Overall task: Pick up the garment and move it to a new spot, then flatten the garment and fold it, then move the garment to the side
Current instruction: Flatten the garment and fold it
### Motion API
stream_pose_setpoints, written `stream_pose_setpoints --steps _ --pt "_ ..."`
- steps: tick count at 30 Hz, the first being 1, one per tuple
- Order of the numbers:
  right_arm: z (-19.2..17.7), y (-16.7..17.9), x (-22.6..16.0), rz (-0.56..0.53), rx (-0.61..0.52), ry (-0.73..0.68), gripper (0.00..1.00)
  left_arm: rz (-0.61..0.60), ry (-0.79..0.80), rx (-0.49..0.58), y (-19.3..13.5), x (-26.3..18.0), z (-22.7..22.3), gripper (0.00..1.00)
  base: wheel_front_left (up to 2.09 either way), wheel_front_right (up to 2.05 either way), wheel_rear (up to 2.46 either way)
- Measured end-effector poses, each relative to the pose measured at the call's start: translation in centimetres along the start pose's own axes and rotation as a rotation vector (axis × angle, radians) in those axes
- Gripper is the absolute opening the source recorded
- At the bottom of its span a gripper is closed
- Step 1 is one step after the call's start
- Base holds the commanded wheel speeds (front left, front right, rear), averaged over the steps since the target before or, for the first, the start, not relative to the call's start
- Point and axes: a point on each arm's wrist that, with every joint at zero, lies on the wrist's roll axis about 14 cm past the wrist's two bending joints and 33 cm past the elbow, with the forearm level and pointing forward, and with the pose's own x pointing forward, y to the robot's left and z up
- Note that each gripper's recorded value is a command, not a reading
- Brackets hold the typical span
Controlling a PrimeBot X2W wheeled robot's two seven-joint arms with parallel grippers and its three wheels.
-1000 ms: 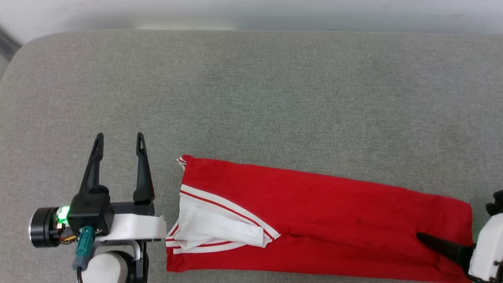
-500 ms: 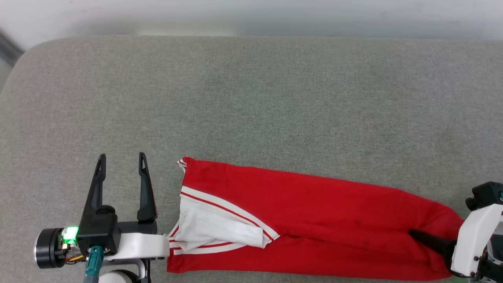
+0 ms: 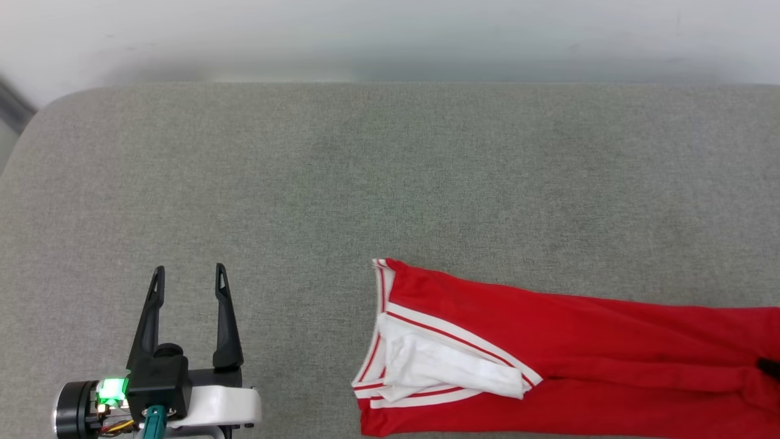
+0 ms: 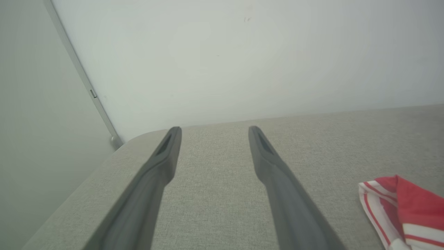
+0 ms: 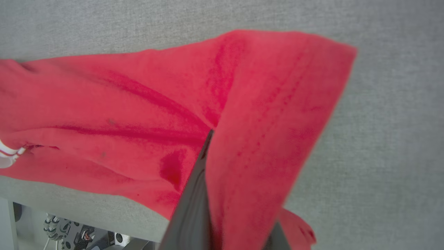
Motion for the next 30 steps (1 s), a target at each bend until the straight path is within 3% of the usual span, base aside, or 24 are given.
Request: stream_pose_setpoints --steps 3,8,15,23,30 --pt "-0.1 -0.5 -0.8 -0.011 0.009 0.003 0.0 0.003 -0.005 0.0 0.1 -0.3 0.2 1.0 0.0 0.0 0.0" --pt "0.3 1.8 -1.9 0.051 -0.029 -0.006 0.0 0.0 -0.002 0.001 0.1 -0.8 0.3 1.0 0.0 0.0 0.0" --pt "0.5 9.8 -2.0 0.254 -0.139 -0.003 0.0 -0.013 0.008 0.002 -0.2 -0.8 -0.1 1.0 0.0 0.0 0.0" --pt "0.9 18.6 -0.9 0.427 -0.339 0.023 0.0 -0.008 0.012 0.003 -0.1 -0.4 -0.3 1.0 0.0 0.0 0.0" --pt "0.6 23.1 1.3 0.485 -0.479 0.062 0.0 -0.003 0.019 0.004 0.1 0.1 -0.6 1.0 0.0 0.0 0.0"
